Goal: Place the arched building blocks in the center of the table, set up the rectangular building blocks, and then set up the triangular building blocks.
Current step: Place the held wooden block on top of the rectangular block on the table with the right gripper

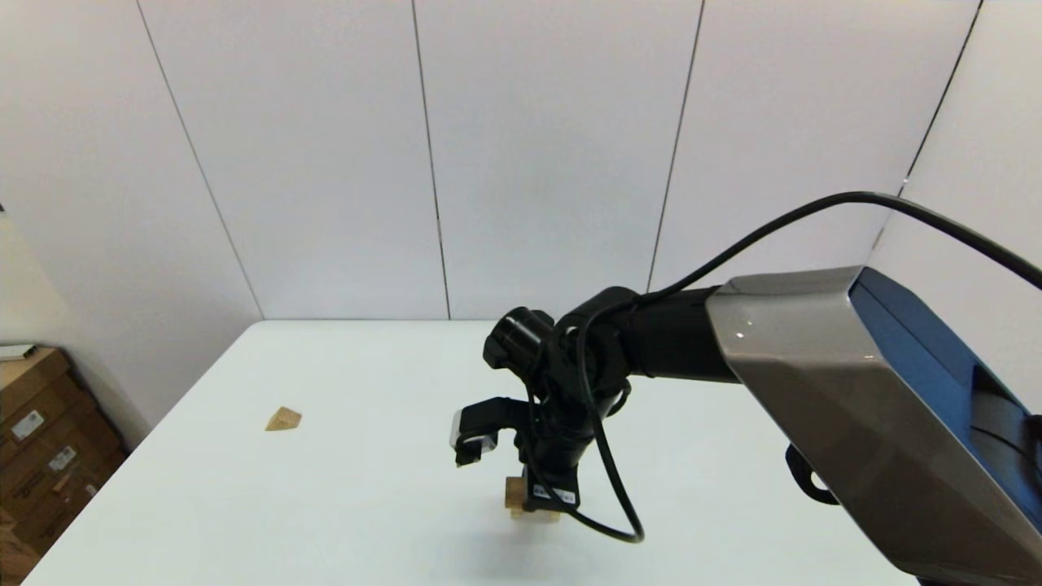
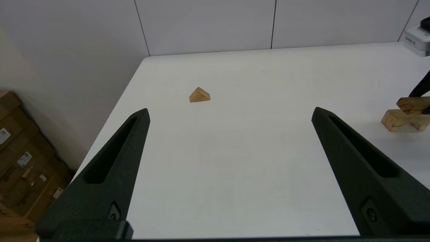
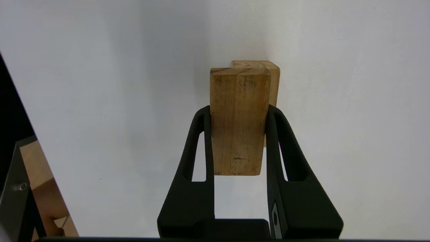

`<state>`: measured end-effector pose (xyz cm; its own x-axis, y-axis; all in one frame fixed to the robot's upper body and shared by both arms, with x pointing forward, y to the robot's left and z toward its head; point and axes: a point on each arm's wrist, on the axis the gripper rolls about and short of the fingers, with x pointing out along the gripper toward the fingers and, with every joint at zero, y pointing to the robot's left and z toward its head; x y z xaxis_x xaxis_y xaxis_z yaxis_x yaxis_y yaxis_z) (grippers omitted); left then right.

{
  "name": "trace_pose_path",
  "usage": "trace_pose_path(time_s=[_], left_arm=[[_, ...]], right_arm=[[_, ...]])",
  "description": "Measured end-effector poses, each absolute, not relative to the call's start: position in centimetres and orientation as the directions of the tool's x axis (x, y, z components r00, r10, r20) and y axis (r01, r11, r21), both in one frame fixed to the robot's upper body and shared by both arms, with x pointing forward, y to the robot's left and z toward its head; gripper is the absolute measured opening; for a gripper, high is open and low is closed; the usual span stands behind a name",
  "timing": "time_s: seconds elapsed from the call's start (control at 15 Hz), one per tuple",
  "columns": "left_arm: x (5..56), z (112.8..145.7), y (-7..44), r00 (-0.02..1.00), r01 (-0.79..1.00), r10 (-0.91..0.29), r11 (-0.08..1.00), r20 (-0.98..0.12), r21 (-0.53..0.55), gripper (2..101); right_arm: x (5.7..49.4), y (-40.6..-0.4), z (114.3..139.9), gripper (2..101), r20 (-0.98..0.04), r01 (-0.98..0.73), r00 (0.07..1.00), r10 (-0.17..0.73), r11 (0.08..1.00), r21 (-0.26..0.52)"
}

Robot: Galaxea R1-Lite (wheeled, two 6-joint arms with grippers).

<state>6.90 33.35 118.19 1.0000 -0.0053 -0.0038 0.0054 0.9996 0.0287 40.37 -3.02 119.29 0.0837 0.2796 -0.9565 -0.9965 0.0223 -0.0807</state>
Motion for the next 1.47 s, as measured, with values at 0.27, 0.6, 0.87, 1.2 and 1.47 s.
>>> trace_pose_path(time_s=[0.27, 0.6, 0.87, 1.2, 1.47], left_arm=[[6.9, 118.2, 33.3, 1.000, 0.005, -0.004, 1.000, -0.003, 0.029, 97.8], [6.9, 118.2, 33.3, 1.000, 0.005, -0.004, 1.000, -0.003, 0.029, 97.8], [6.9, 118.2, 33.3, 1.000, 0.005, -0.004, 1.000, -0.003, 0.029, 97.8], [6.9, 118.2, 33.3, 1.000, 0.005, -0.005, 1.000, -0.003, 0.029, 97.8], [6.9, 118.2, 33.3, 1.000, 0.005, -0.005, 1.000, -0.003, 0.029, 97.8]], right_arm=[[40.9, -3.1, 118.8, 24.1, -0.958, -0.996, 0.084, 0.275, 0.037, -0.076], [41.7, -3.3, 118.3, 24.1, -0.958, -0.995, 0.089, 0.272, 0.059, -0.075], [42.1, -3.7, 117.9, 24.1, -0.960, -0.995, 0.086, 0.265, 0.070, -0.070], [42.2, -3.9, 117.9, 24.1, -0.963, -0.995, 0.079, 0.258, 0.073, -0.062], [42.0, -3.7, 117.9, 24.1, -0.962, -0.996, 0.074, 0.264, 0.065, -0.059]])
